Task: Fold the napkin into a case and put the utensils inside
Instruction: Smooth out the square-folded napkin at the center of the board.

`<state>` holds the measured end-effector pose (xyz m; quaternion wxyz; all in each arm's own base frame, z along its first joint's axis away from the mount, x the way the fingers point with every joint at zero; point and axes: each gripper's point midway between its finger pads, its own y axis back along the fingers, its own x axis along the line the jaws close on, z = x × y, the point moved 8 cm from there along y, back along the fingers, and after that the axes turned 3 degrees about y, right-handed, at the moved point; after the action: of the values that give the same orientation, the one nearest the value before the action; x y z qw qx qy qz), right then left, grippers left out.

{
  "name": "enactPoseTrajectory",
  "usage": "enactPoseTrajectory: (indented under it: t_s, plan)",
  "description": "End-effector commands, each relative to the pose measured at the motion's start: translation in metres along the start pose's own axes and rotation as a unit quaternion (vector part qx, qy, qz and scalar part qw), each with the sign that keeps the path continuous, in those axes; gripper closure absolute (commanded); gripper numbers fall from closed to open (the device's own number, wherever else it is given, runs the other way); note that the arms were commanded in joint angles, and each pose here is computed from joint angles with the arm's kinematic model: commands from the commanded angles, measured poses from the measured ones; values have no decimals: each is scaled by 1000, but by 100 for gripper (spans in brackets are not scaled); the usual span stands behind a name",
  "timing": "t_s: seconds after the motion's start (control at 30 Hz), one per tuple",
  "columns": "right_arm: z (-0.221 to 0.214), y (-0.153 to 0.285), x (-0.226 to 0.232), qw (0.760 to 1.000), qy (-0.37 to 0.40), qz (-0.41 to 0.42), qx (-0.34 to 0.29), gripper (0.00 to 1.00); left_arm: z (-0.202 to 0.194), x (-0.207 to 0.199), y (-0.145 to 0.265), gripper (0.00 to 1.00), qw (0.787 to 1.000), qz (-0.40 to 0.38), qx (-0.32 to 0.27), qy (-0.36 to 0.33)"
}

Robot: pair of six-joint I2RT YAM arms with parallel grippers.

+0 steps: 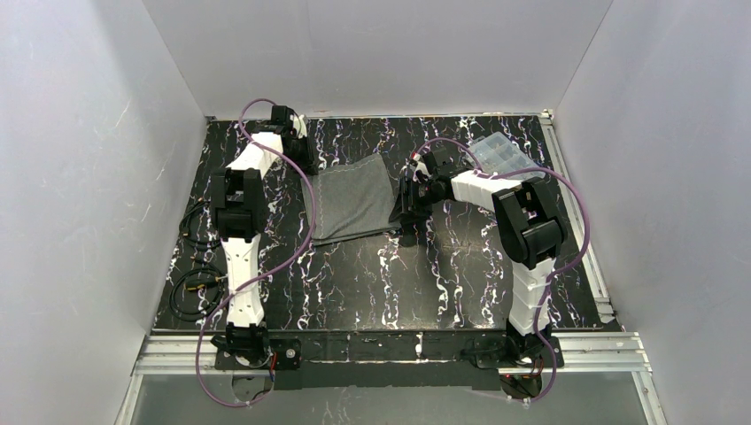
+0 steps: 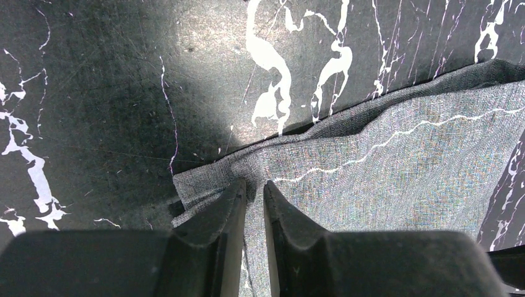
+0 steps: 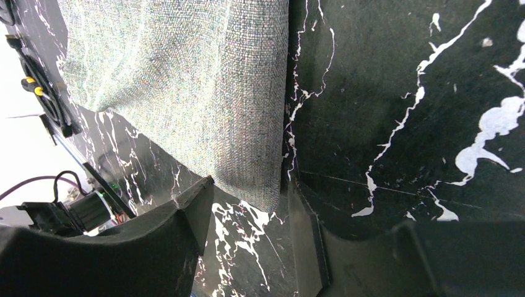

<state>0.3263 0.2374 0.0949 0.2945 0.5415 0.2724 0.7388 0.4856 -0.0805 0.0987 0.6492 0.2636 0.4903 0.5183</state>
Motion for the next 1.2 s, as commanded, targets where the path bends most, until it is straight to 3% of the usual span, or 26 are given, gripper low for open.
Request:
enactPoseTrajectory:
  t_s: [0.0,0.23,0.4,0.47,0.57,0.93,1.17]
  plan:
    - [-3,7,5,1000,8,3,2,44,5,-7,6,85,1000,-17,-4,1]
    - [-3,8,6,1000,8,2,3,44,6,-5,6,95,1000,-9,-8,-4]
    - [-2,7,6,1000,7,2,2,44,2,-6,2,93,1000,-9,-1,-9]
    - [-2,7,6,1000,8,2,2,44,0,-7,0,99,1000,-9,0,-12]
    - [-2,7,5,1000,7,1,2,44,-1,-11,2,100,1000,-21,-1,-12]
    - [0,9,7,1000,11,-2,-1,42,10,-23,67,100,996,3,-68,-51]
    - [0,11,8,1000,13,-5,-2,39,-3,-7,70,100,996,36,-65,-57]
